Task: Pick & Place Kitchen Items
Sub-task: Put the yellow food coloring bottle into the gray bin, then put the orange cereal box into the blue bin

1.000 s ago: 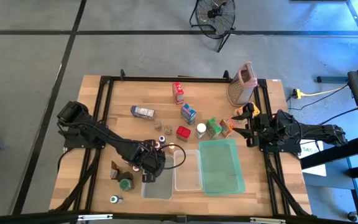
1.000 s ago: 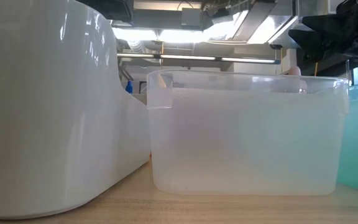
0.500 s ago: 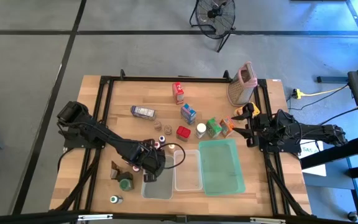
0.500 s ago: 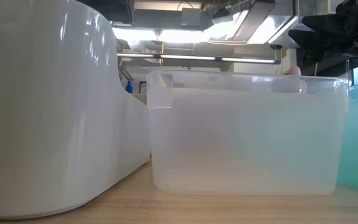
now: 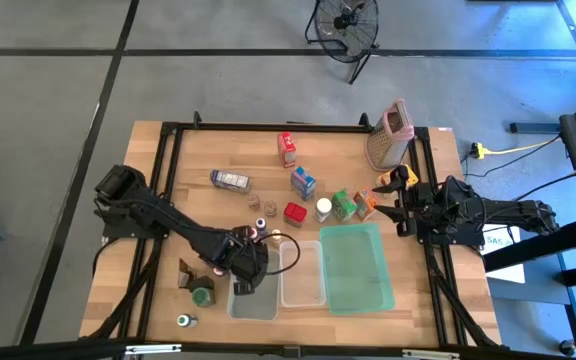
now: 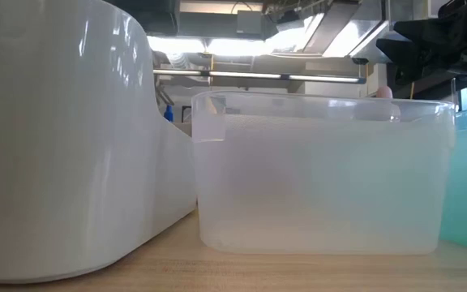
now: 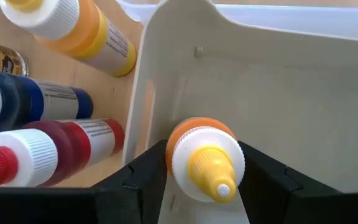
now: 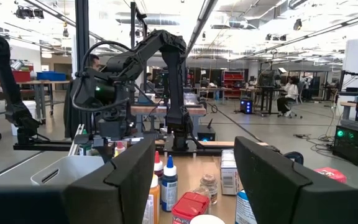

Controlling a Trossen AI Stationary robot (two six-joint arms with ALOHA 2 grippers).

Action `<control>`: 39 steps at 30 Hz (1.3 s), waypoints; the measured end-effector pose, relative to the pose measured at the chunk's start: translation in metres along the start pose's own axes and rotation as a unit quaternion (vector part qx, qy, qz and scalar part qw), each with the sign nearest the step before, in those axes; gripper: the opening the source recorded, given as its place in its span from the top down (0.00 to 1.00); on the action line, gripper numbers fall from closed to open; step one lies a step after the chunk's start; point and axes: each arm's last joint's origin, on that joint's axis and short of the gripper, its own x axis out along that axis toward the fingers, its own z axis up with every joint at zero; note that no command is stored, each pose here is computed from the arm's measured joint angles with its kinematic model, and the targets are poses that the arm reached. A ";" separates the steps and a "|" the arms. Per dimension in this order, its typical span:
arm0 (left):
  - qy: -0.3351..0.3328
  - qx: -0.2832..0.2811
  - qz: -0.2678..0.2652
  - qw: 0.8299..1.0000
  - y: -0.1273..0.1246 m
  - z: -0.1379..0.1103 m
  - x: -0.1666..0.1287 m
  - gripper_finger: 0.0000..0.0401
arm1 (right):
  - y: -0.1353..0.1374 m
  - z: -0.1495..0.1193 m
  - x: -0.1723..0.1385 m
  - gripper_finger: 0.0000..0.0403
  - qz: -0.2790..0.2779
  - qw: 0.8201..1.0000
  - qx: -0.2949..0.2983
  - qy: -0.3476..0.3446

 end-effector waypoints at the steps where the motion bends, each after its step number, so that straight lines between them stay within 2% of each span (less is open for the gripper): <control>1: 0.000 0.000 0.000 1.000 0.000 0.000 0.000 0.58 | 0.000 0.000 0.000 0.45 0.000 1.000 0.000 0.000; 11: 0.001 -0.009 0.000 1.000 0.000 0.000 0.000 0.57 | 0.000 0.000 0.000 0.45 0.000 1.000 0.000 0.001; 18: 0.006 -0.022 0.000 1.000 0.000 0.000 0.002 0.48 | 0.000 0.000 0.000 0.45 0.000 1.000 0.000 0.002; 24: 0.006 -0.008 0.001 1.000 0.002 0.001 0.003 0.39 | 0.000 0.000 0.000 0.45 0.000 1.000 0.000 0.002; 39: 0.005 0.014 0.000 1.000 0.002 0.001 0.002 0.32 | 0.000 -0.002 0.000 0.45 -0.001 1.000 0.001 0.011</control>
